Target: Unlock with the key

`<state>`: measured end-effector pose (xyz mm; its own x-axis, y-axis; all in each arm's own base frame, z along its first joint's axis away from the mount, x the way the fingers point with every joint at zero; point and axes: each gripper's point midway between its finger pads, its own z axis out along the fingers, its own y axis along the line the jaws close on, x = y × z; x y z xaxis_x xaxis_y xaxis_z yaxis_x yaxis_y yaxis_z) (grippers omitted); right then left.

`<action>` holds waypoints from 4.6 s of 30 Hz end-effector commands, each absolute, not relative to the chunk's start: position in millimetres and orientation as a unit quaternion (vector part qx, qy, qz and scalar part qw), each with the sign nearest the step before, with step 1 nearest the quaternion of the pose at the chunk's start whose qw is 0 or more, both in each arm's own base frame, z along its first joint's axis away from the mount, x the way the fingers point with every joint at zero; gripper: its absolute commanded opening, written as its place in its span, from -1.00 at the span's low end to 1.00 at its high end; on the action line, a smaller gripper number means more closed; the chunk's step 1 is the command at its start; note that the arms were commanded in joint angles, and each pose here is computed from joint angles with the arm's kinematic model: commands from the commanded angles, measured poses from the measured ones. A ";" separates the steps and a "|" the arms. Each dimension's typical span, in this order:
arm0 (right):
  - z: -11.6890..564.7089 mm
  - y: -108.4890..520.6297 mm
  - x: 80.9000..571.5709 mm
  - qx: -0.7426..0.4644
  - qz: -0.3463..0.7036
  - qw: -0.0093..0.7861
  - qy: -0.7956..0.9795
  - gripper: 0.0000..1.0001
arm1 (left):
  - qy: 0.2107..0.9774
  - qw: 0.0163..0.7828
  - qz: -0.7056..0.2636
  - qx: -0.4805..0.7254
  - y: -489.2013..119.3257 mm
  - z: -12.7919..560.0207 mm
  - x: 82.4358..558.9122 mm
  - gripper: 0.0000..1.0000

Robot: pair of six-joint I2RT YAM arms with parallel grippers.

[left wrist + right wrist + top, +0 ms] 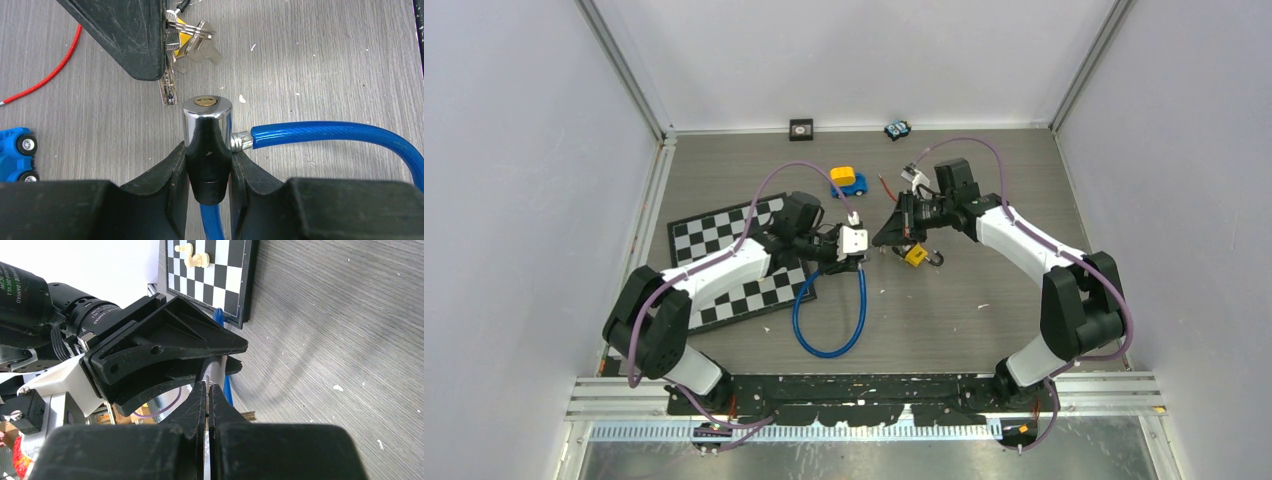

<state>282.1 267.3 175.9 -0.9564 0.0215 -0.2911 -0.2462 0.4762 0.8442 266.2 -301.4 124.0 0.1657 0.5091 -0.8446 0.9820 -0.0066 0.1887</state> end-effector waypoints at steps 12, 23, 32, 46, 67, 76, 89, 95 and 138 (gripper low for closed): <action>193.6 267.5 273.5 -0.091 0.520 0.151 0.836 -0.99 | 0.555 0.465 -0.262 0.638 -304.2 159.8 282.8 -1.00; 190.5 269.4 274.1 -0.084 0.526 0.145 0.834 -0.99 | 0.563 0.472 -0.254 0.629 -303.9 161.5 288.8 -1.00; 193.9 271.7 276.5 -0.082 0.533 0.144 0.829 -0.99 | 0.561 0.469 -0.260 0.631 -305.1 159.8 286.7 -1.00; 183.9 271.5 279.0 -0.073 0.527 0.139 0.835 -0.99 | 0.562 0.468 -0.262 0.630 -305.2 159.9 286.7 -1.00; 179.5 274.2 276.2 -0.074 0.530 0.131 0.835 -0.99 | 0.565 0.473 -0.250 0.627 -304.5 158.4 291.1 -1.00; 178.2 275.5 280.3 -0.071 0.529 0.132 0.835 -0.99 | 0.556 0.468 -0.264 0.634 -306.1 157.7 283.2 -1.00; 174.1 273.6 281.8 -0.073 0.518 0.135 0.841 -0.99 | 0.549 0.463 -0.282 0.636 -307.8 159.9 275.4 -1.00; 179.7 278.7 278.2 -0.086 0.527 0.134 0.835 -0.99 | 0.545 0.454 -0.301 0.637 -310.9 157.8 269.0 -1.00; 191.0 282.6 261.0 -0.149 0.521 0.158 0.826 -0.99 | 0.526 0.435 -0.344 0.645 -318.2 157.3 255.4 -1.00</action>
<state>262.1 274.9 165.6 -0.9447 -0.0587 -0.3228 -0.3131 0.4554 0.8334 260.4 -296.6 121.7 0.1146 0.5064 -0.8546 0.9907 0.0048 0.1356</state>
